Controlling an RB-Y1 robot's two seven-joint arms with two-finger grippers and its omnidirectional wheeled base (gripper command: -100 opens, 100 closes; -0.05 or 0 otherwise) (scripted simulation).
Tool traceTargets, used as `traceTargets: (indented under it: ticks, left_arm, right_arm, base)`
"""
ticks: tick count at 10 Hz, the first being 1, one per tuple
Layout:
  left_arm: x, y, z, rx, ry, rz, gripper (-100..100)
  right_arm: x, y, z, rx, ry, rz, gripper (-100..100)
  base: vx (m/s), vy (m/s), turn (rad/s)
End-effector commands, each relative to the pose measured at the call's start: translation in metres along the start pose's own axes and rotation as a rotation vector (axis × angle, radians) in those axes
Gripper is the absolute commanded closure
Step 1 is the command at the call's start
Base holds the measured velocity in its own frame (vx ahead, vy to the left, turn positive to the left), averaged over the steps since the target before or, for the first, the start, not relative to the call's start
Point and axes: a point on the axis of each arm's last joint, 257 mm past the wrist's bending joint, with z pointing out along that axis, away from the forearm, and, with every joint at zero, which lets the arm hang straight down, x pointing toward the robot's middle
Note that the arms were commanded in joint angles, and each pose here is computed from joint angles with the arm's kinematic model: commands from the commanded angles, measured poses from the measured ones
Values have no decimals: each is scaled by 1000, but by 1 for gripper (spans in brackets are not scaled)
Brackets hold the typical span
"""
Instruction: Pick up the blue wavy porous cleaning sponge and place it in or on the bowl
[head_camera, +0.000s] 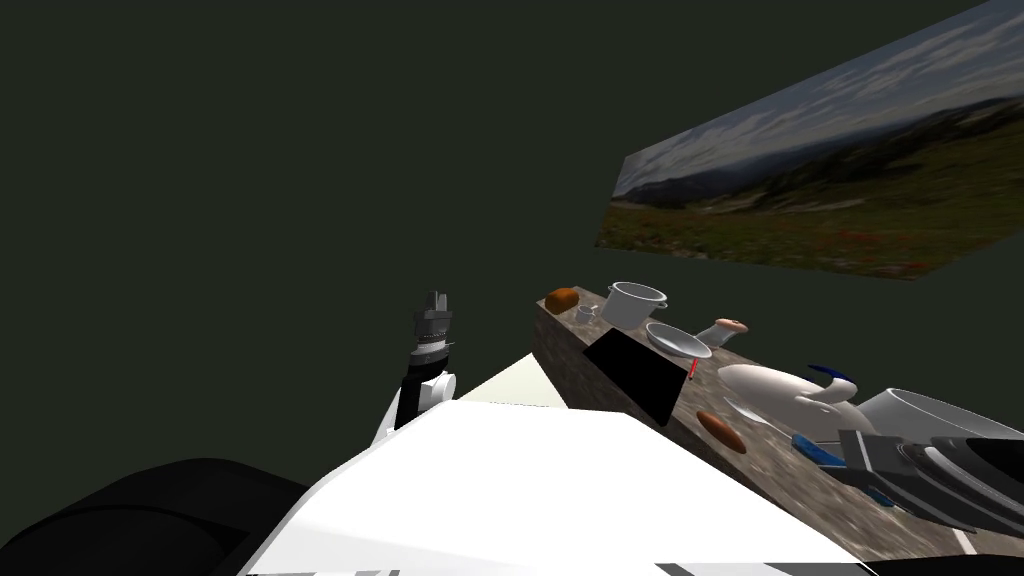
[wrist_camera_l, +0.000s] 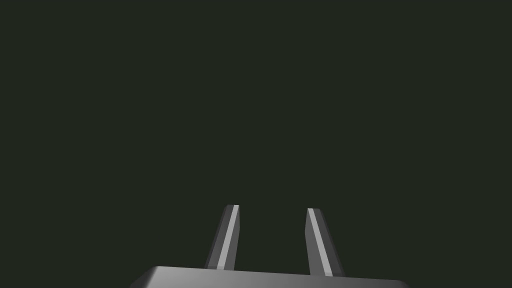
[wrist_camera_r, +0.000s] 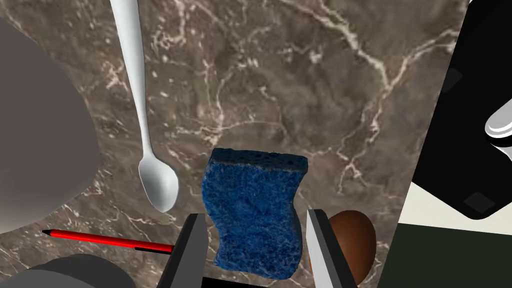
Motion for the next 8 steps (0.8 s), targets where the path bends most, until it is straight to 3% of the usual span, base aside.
traceTargets:
  ticks: [1, 6, 8]
  left_arm:
    - [0, 0, 0, 0, 0, 0, 0]
    - [0, 0, 0, 0, 0, 0, 0]
    - [0, 0, 0, 0, 0, 0, 0]
  right_arm:
    - [-5, -14, -9, 23, 2, 14, 100]
    - [-21, -50, -44, 86, 4, 56, 100]
    - [-21, -50, -44, 86, 4, 56, 100]
  base:
    - [-15, -14, 61]
    - [-15, -20, 81]
    - [-3, -23, 24]
